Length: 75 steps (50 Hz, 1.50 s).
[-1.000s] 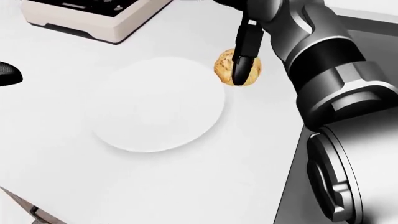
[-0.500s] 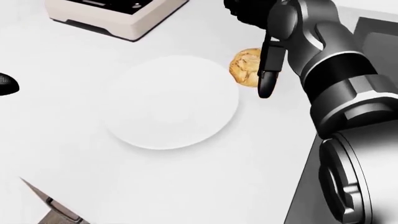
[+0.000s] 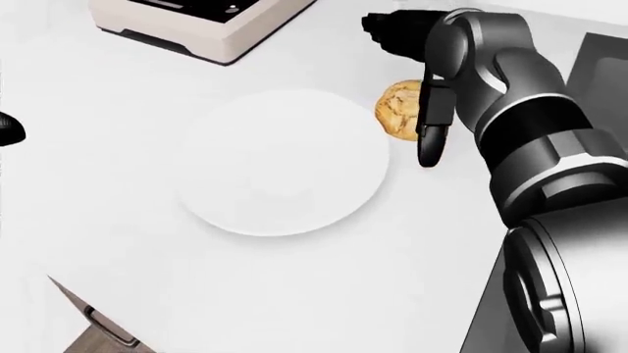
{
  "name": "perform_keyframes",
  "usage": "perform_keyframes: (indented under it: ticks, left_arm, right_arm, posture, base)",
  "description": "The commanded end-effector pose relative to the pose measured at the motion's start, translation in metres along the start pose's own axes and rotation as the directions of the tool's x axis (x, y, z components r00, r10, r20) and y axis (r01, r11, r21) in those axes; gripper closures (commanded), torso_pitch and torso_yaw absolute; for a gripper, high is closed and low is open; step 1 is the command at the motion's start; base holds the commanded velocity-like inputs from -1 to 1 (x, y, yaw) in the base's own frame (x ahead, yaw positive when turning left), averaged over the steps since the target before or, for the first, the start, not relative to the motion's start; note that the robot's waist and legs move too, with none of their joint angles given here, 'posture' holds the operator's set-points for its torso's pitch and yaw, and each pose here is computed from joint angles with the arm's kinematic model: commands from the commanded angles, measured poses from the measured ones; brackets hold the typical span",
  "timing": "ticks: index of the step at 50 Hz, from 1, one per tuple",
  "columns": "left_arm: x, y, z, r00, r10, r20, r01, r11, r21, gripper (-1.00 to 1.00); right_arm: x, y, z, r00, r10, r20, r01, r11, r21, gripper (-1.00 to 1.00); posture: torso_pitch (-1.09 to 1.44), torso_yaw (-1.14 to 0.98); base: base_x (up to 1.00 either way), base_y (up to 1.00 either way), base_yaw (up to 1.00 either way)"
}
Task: Place the pastries on the plates.
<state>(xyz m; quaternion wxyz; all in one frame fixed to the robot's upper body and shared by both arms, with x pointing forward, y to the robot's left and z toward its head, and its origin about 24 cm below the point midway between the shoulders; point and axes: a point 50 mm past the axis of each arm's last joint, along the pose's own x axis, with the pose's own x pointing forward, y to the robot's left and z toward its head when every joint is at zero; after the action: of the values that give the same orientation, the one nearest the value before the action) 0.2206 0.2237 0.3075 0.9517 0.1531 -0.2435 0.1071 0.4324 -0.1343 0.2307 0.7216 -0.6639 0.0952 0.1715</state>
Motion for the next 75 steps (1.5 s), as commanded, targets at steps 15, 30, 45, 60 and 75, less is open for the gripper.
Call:
perform_keyframes:
  ticks: [15,30,45,60,75]
  left_arm:
    - [-0.004,0.006,0.006,0.998,0.037,0.053,-0.038,0.999,0.010,-1.00]
    - [-0.004,0.007,0.007,0.998,0.038,0.053,-0.039,0.999,0.015,-1.00]
    - [-0.004,0.006,0.008,0.998,0.034,0.056,-0.035,0.999,0.018,-1.00]
    - [-0.005,0.007,0.006,0.998,0.038,0.052,-0.039,0.999,0.023,-1.00]
    - [-0.002,0.006,0.008,0.998,0.035,0.057,-0.037,0.999,0.024,-1.00]
  right_arm:
    - [-0.007,-0.019,0.002,0.998,-0.064,-0.003,0.064,0.997,-0.035,-1.00]
    - [-0.006,-0.014,0.001,1.000,-0.028,-0.011,0.027,0.999,-0.039,-0.54]
    - [-0.006,-0.013,-0.001,1.000,-0.015,-0.015,0.014,0.999,-0.040,-0.16]
    - [-0.006,-0.015,-0.003,0.999,-0.046,-0.024,0.045,0.998,-0.053,0.11]
    - [-0.010,-0.027,-0.007,0.987,-0.155,-0.049,0.151,0.985,-0.089,0.25]
  posture:
    - [0.00,0.30]
    - [0.00,0.30]
    - [0.00,0.30]
    - [0.00,0.30]
    - [0.00,0.30]
  base:
    - [0.00,0.00,0.00]
    - [0.00,0.00,0.00]
    - [0.00,0.00,0.00]
    - [0.00,0.00,0.00]
    - [0.00,0.00,0.00]
